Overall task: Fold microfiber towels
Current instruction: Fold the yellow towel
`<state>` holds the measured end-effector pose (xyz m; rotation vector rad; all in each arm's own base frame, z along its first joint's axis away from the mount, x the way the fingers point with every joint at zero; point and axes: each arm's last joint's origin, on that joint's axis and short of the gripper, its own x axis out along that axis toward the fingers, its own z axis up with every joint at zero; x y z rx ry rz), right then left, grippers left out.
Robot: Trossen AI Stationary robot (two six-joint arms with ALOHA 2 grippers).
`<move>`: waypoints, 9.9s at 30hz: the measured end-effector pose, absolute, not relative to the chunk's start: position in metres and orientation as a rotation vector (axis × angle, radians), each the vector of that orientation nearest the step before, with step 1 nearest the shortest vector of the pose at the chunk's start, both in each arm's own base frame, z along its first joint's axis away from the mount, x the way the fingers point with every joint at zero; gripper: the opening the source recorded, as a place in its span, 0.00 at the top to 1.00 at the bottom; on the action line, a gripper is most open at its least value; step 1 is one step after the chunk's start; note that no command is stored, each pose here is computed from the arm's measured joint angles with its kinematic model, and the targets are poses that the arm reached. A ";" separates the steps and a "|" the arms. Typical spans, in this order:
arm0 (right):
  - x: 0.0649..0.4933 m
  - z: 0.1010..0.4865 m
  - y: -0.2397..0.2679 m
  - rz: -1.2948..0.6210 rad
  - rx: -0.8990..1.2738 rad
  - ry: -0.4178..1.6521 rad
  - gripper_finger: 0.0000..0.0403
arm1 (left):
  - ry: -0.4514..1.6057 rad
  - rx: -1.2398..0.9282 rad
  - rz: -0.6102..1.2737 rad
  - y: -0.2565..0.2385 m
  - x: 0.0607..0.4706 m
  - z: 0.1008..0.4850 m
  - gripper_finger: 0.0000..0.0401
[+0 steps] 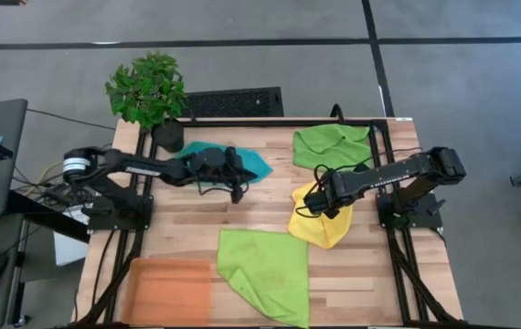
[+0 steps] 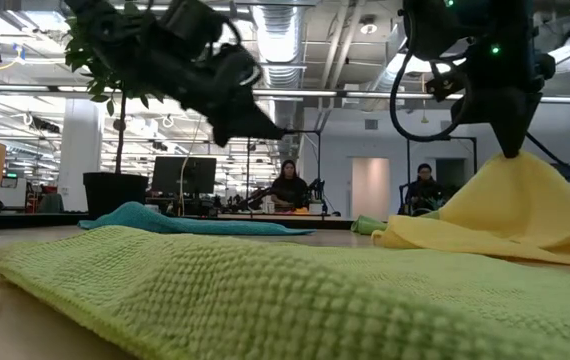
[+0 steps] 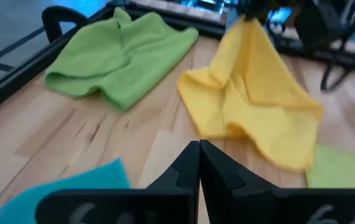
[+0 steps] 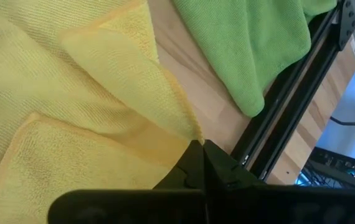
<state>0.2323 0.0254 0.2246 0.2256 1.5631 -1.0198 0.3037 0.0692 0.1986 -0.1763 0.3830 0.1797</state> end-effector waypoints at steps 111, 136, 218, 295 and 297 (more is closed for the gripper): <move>0.232 0.227 0.022 -1.022 0.169 1.528 0.98 | 0.777 0.165 0.254 0.072 0.422 0.186 1.00; 0.249 0.224 0.003 -0.879 0.049 1.453 0.86 | 0.825 0.368 0.393 0.049 0.419 0.193 1.00; 0.304 0.205 -0.033 -0.524 -0.340 1.001 0.71 | 0.718 0.598 0.293 0.051 0.382 0.279 1.00; 0.284 0.315 -0.082 -1.038 -0.634 1.241 0.99 | 0.527 0.625 0.680 0.128 0.331 0.354 1.00; 0.283 0.315 -0.082 -0.991 -0.627 1.265 0.99 | 0.528 0.639 0.631 0.128 0.329 0.355 1.00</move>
